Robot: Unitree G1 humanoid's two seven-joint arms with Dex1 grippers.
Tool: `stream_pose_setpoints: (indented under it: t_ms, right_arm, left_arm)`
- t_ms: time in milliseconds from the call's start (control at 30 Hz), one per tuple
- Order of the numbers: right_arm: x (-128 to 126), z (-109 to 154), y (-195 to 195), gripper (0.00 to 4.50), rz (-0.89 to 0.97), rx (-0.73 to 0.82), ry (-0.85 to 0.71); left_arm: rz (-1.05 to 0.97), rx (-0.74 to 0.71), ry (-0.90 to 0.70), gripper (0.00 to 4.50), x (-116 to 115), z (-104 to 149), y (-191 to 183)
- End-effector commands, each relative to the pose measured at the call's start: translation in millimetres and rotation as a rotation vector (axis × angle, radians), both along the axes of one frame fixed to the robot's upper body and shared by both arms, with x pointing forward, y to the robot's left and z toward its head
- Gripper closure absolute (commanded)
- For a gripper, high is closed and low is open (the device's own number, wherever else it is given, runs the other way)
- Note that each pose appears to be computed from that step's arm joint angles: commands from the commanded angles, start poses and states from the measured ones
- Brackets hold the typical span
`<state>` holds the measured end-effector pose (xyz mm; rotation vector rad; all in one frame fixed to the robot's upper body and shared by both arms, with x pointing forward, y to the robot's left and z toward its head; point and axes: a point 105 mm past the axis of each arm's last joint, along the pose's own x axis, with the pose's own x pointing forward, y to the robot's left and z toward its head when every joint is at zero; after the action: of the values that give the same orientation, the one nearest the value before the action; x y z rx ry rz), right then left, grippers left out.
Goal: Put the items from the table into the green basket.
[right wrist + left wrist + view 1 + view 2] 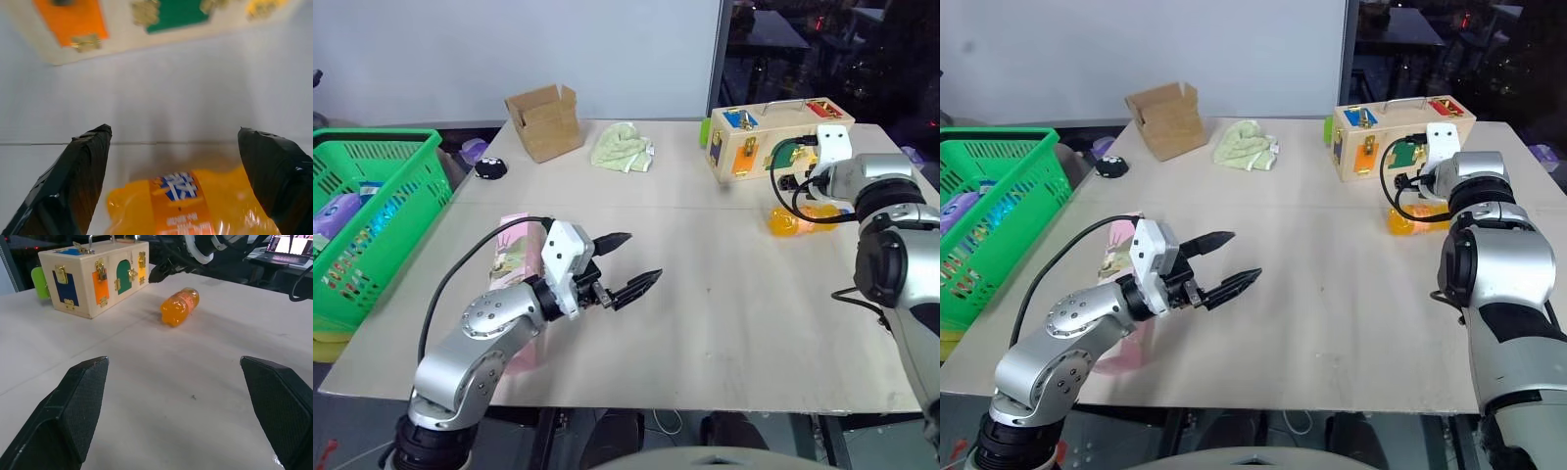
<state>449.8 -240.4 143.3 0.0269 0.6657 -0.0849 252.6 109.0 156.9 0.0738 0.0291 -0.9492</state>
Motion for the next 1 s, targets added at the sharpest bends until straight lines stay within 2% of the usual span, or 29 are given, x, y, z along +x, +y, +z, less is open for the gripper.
stream_pose_setpoints:
  t_ms: [33, 500, 633, 800, 1000]
  right_arm:
    - [-3.0, 1.3, -4.1, 0.1, -0.014, 0.017, 0.018]
    - [-37.4, -6.1, -18.6, 0.1, 0.047, 0.089, 0.249]
    - [-39.7, 12.4, -17.5, 0.1, 0.126, 0.154, 0.198]
    - [-51.5, 49.5, -22.0, 0.1, 0.083, 0.239, 0.139]
    - [-61.2, 53.2, -20.3, 0.1, -0.11, 0.299, 0.177]
  left_arm:
    - [-0.003, -0.012, -0.051, 0.0, -2.9, 10.2, -0.9]
    - [0.0, -0.024, -0.043, 0.0, -1.8, 7.4, -1.9]
    - [-0.012, -0.025, -0.041, 0.0, 0.0, 6.5, -3.0]
    - [-0.051, -0.022, -0.039, 0.0, -1.4, 6.2, -6.2]
    - [-0.057, -0.02, -0.041, 0.0, 2.9, 6.3, -6.7]
